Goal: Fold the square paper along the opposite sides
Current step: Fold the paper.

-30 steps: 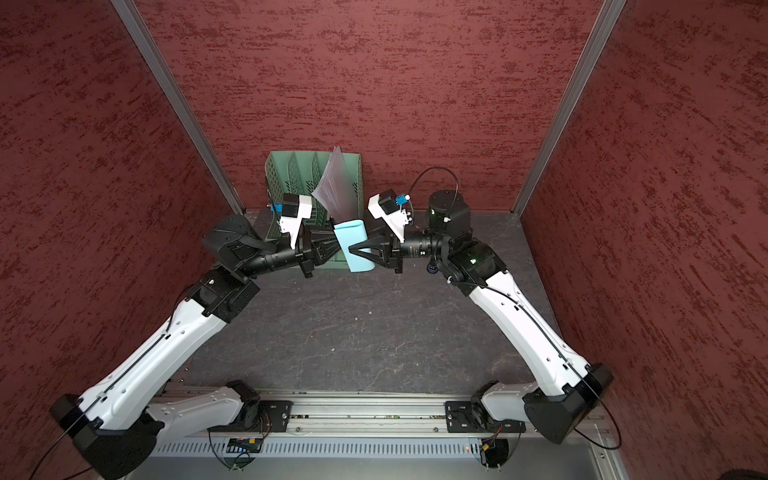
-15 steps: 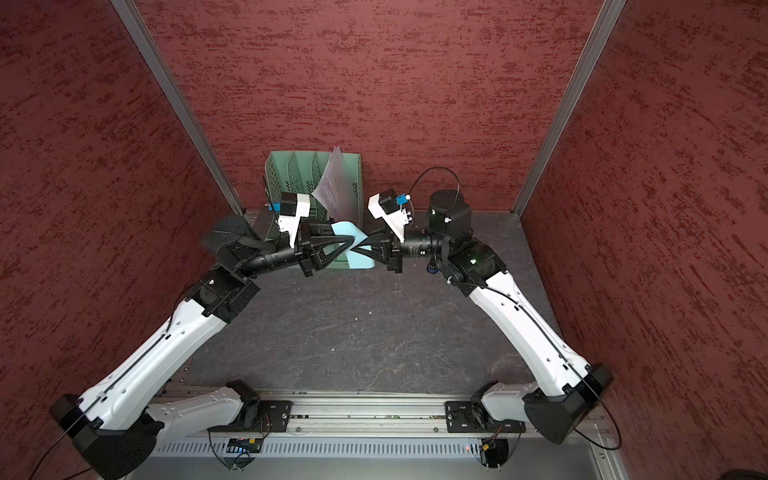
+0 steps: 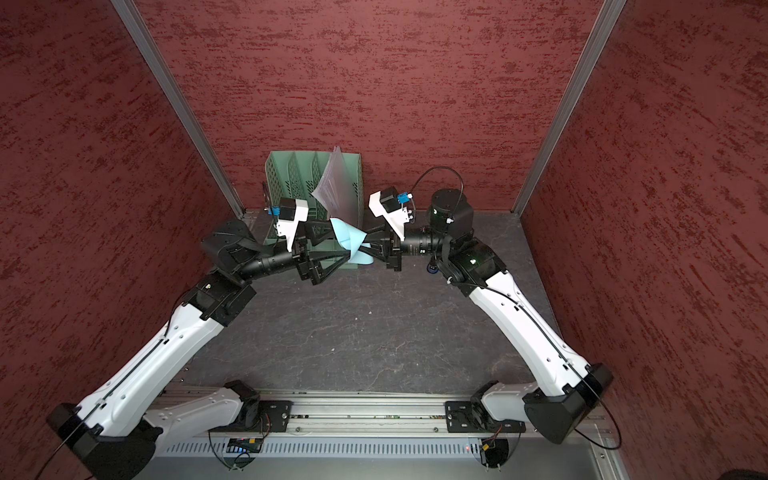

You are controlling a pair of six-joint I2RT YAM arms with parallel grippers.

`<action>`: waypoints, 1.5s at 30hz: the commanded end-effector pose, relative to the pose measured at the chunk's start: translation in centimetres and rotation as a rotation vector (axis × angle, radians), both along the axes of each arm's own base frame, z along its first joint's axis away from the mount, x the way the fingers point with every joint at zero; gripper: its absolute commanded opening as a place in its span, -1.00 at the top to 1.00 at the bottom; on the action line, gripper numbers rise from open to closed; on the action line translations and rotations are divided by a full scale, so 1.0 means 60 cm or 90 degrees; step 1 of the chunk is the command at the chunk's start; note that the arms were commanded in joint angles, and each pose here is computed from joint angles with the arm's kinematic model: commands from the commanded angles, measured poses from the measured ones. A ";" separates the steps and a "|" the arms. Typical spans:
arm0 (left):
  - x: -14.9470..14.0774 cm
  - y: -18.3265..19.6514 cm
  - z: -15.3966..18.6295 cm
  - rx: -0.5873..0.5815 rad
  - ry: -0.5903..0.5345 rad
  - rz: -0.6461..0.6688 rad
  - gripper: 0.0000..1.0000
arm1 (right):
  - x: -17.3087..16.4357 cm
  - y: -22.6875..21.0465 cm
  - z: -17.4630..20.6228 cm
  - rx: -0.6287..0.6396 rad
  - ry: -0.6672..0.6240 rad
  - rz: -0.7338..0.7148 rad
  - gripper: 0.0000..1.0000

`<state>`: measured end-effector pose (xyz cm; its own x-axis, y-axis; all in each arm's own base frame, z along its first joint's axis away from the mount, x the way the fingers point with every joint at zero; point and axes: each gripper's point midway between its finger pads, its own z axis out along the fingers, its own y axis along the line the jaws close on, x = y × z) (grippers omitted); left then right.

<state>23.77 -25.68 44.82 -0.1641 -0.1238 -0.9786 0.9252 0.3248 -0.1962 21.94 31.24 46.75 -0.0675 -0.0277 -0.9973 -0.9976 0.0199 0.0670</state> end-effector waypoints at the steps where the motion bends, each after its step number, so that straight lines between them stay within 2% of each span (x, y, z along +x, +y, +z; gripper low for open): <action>1: -0.018 0.019 0.018 -0.007 -0.028 0.006 -0.99 | -0.011 -0.001 0.010 0.013 -0.022 0.003 0.74; 8: -0.034 0.023 0.020 -0.016 -0.029 -0.021 -0.99 | -0.007 -0.001 0.003 0.007 -0.020 -0.005 0.74; 17: -0.018 0.004 -0.008 -0.016 0.007 -0.045 -0.99 | 0.001 0.005 0.008 0.012 -0.013 -0.006 0.75; 27: -0.013 -0.013 0.013 -0.046 -0.015 -0.064 -0.99 | 0.004 0.007 -0.002 0.005 0.005 -0.004 0.75; 36: -0.014 -0.040 0.015 -0.043 -0.011 -0.085 -0.99 | 0.005 0.008 -0.008 -0.001 0.012 -0.002 0.75; 38: -0.014 -0.039 0.019 -0.046 -0.016 -0.082 -0.92 | 0.006 0.009 -0.011 -0.003 0.015 -0.003 0.75; 45: -0.020 -0.036 0.021 -0.043 -0.021 -0.081 -0.36 | 0.004 0.007 -0.006 0.002 0.007 -0.005 0.75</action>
